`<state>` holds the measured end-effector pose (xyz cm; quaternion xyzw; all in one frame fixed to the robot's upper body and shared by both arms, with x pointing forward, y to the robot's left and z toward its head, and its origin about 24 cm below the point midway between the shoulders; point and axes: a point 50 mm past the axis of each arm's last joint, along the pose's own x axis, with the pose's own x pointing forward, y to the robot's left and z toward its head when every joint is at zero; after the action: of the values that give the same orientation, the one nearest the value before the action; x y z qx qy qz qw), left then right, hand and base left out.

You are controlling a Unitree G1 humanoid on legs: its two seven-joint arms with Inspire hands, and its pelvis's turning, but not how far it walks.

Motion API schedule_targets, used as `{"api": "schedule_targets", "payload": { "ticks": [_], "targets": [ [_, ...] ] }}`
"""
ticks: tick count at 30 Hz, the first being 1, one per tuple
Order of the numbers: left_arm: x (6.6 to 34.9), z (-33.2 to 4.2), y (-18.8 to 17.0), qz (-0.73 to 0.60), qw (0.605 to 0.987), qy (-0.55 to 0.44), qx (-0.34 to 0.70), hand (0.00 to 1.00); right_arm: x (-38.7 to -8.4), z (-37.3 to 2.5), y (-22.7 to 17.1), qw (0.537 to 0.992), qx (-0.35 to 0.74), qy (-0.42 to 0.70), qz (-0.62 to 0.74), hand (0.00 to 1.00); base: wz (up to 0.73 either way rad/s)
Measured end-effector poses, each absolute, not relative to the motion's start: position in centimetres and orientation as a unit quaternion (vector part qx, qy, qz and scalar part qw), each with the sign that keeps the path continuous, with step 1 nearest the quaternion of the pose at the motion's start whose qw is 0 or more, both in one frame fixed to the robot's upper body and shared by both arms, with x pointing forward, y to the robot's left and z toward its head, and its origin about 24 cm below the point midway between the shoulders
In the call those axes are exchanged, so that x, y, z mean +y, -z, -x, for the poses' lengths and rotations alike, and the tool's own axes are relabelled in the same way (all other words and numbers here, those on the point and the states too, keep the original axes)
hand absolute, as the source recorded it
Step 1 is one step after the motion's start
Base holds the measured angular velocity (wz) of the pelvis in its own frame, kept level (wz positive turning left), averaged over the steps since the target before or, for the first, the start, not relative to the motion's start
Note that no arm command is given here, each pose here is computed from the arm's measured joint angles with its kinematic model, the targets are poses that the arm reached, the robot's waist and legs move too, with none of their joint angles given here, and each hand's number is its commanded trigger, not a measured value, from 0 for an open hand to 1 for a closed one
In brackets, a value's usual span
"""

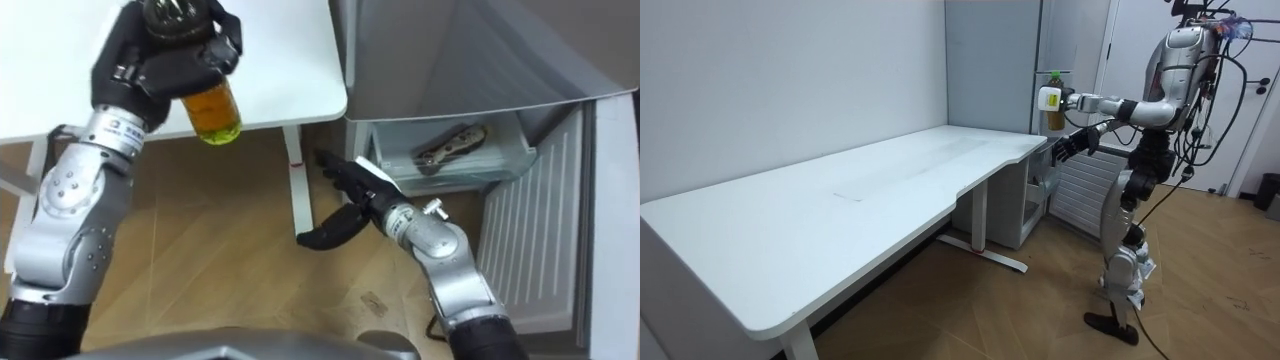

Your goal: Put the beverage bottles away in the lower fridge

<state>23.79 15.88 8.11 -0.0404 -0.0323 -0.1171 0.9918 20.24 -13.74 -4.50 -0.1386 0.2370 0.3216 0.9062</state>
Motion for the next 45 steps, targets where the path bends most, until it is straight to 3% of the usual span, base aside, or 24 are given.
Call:
{"api": "schedule_targets", "payload": {
  "ticks": [13, 25, 45],
  "targets": [
    [14.4, -23.1, -6.9, 0.056, 0.980, 0.188, -0.009, 1.00, -13.2, -20.1, 3.4, 0.886, 0.221, -0.387, 0.127, 0.00, 0.00],
    [14.1, -22.6, -5.6, 0.065, 0.978, 0.197, 0.017, 1.00, -12.5, -20.3, 1.6, 0.876, 0.187, -0.428, 0.123, 0.00, 0.00],
    [12.8, -22.2, -3.4, 0.091, 0.968, 0.225, 0.067, 1.00, -11.5, -20.0, 1.8, 0.883, 0.183, -0.432, -0.005, 0.00, 0.01]
  ]
}}
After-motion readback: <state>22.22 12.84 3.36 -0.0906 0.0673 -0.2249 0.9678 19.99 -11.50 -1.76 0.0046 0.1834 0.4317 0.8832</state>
